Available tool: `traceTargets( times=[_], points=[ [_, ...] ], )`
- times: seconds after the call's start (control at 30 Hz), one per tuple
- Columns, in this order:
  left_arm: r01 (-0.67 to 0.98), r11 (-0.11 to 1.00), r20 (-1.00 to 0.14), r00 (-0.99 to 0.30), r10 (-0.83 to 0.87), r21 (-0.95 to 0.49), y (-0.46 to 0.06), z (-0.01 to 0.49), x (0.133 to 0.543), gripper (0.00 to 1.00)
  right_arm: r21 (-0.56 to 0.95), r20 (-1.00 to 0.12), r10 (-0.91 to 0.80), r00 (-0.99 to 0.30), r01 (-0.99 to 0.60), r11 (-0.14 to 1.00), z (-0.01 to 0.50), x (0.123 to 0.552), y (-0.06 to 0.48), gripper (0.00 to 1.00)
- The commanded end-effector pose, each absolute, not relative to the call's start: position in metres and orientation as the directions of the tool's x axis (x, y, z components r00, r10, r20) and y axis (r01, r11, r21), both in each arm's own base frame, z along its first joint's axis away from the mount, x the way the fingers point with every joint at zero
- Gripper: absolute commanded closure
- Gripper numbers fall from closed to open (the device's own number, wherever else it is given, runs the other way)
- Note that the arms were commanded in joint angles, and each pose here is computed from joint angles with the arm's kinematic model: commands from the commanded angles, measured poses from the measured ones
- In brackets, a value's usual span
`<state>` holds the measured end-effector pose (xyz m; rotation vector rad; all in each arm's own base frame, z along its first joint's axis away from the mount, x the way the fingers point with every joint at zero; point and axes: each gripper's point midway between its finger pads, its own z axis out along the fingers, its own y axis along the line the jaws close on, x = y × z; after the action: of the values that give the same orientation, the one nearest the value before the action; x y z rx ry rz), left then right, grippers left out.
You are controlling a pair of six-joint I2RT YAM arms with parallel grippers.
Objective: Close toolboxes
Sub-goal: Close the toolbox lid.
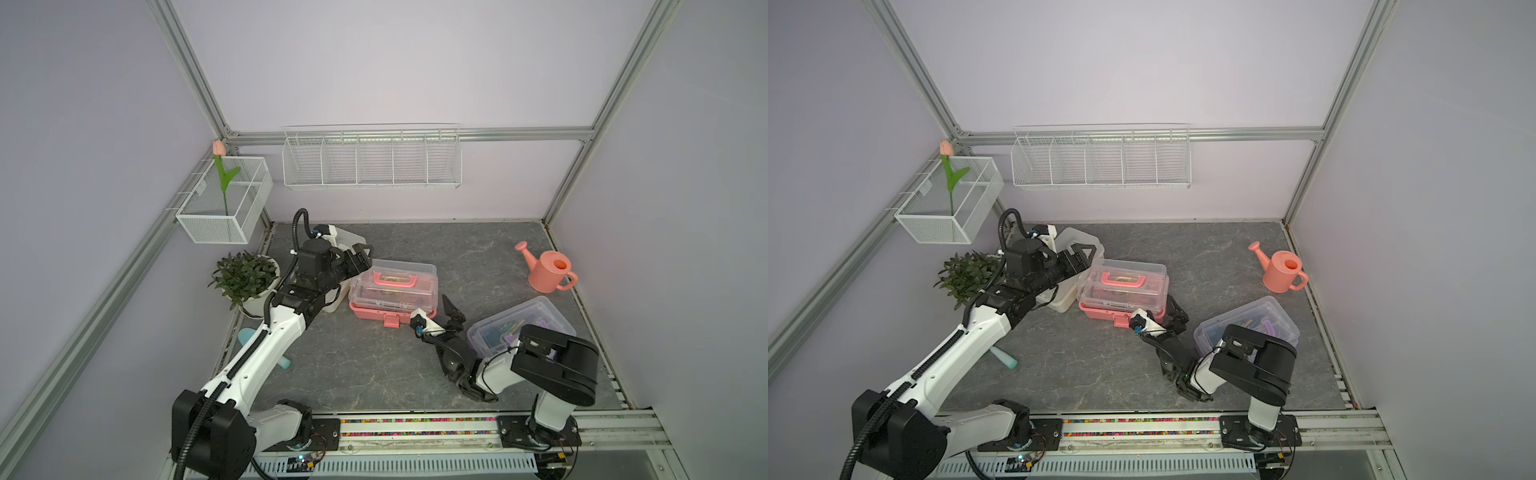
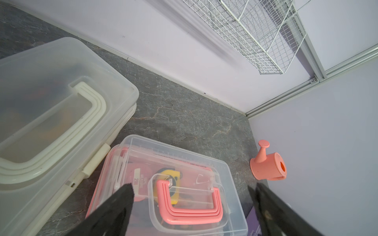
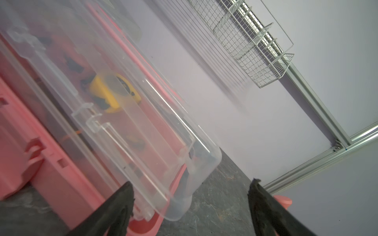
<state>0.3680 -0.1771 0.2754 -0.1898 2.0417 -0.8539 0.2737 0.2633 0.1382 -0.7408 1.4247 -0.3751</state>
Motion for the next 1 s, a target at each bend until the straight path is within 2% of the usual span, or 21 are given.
traceTargets(
  times=[0.0, 0.13, 0.27, 0.43, 0.8, 0.97],
  points=[
    [0.182, 0.74, -0.671, -0.596, -0.441, -0.648, -0.18, 0.273, 0.373, 0.07, -0.579, -0.815, -0.564, 0.132, -0.227, 0.783, 0.138, 0.255, 0.258, 0.11],
    [0.149, 0.753, -0.642, -0.642, -0.42, -0.641, -0.183, 0.248, 0.378, 0.07, -0.475, -0.877, -0.475, 0.074, -0.285, 0.833, 0.126, 0.242, 0.246, 0.11],
    [0.144, 0.746, -0.603, -0.696, -0.391, -0.65, -0.195, 0.226, 0.384, 0.07, -0.438, -0.88, -0.475, -0.03, -0.34, 0.832, 0.116, 0.241, 0.248, 0.11],
    [0.234, 0.744, -0.614, -0.736, -0.284, -0.626, -0.219, 0.216, 0.407, 0.07, -0.199, -0.894, -0.351, -0.278, -0.457, 0.867, 0.105, 0.244, 0.248, 0.03],
    [0.317, 0.776, -0.652, -0.742, -0.155, -0.546, -0.25, 0.212, 0.478, 0.05, 0.033, -0.826, -0.317, -0.467, -0.6, 0.799, 0.098, 0.212, 0.269, 0.01],
    [0.334, 0.796, -0.602, -0.797, -0.047, -0.505, -0.265, 0.178, 0.504, 0.06, 0.092, -0.806, -0.302, -0.509, -0.612, 0.785, 0.092, 0.208, 0.278, 0.02]
  ],
)
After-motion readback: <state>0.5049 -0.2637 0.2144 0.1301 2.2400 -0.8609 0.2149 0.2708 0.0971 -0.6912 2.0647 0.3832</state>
